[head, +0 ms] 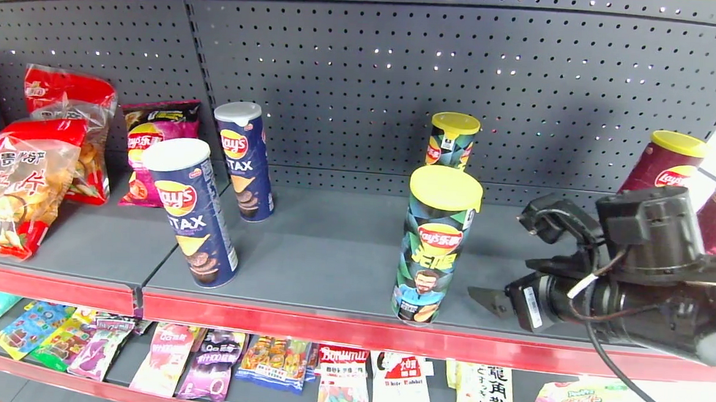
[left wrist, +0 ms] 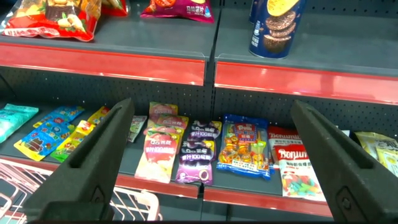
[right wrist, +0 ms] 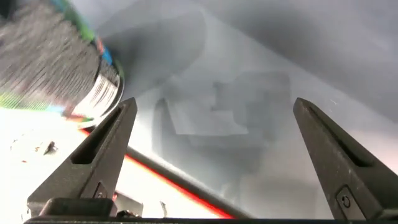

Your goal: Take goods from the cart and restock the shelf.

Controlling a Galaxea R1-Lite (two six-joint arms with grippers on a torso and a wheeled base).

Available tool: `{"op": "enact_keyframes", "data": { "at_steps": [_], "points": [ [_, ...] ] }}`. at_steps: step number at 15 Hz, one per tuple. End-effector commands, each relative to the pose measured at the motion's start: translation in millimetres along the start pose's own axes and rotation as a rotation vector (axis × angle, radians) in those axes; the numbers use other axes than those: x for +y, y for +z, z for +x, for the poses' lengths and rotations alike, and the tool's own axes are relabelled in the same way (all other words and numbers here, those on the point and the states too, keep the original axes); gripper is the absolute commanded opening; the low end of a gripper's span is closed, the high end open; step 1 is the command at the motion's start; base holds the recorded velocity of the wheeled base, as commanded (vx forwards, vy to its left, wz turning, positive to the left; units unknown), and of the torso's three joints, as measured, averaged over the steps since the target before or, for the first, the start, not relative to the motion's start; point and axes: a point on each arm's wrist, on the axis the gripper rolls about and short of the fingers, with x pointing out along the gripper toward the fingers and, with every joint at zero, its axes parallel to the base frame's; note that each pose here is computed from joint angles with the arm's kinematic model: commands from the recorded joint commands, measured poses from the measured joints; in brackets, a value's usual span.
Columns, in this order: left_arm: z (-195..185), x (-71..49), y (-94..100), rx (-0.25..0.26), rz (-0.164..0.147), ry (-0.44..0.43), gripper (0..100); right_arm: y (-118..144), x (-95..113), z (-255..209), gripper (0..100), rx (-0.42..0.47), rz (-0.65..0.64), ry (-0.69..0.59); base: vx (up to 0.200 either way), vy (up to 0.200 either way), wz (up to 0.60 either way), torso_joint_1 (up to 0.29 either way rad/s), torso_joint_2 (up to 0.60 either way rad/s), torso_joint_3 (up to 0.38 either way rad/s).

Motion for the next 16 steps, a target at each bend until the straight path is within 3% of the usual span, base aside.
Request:
{"op": "enact_keyframes", "data": {
  "at_steps": [1,4,9,11,16],
  "points": [
    [0,0.0,0.0,0.000,0.000,0.001,100,-9,-5,-32,100,-0.061,0.008,0.001,0.000,0.000,0.00,0.000,0.00,0.000],
    [0,0.0,0.0,0.000,0.000,0.001,100,-35,-7,-60,100,-0.079,0.003,0.016,0.000,0.000,0.00,0.000,0.00,0.000],
    [0,0.0,0.0,0.000,0.004,0.000,100,-48,-13,-94,100,-0.181,0.024,0.014,0.000,0.000,0.00,0.000,0.00,0.000],
    [0,0.0,0.0,0.000,0.001,0.001,100,-84,-21,-138,100,-0.330,0.050,0.005,0.000,0.000,0.00,0.000,0.00,0.000],
    [0,0.0,-0.5,0.002,0.006,0.000,100,-181,-26,-175,100,-0.585,0.070,-0.019,0.000,0.000,0.00,0.000,0.00,0.000]
  ]
}}
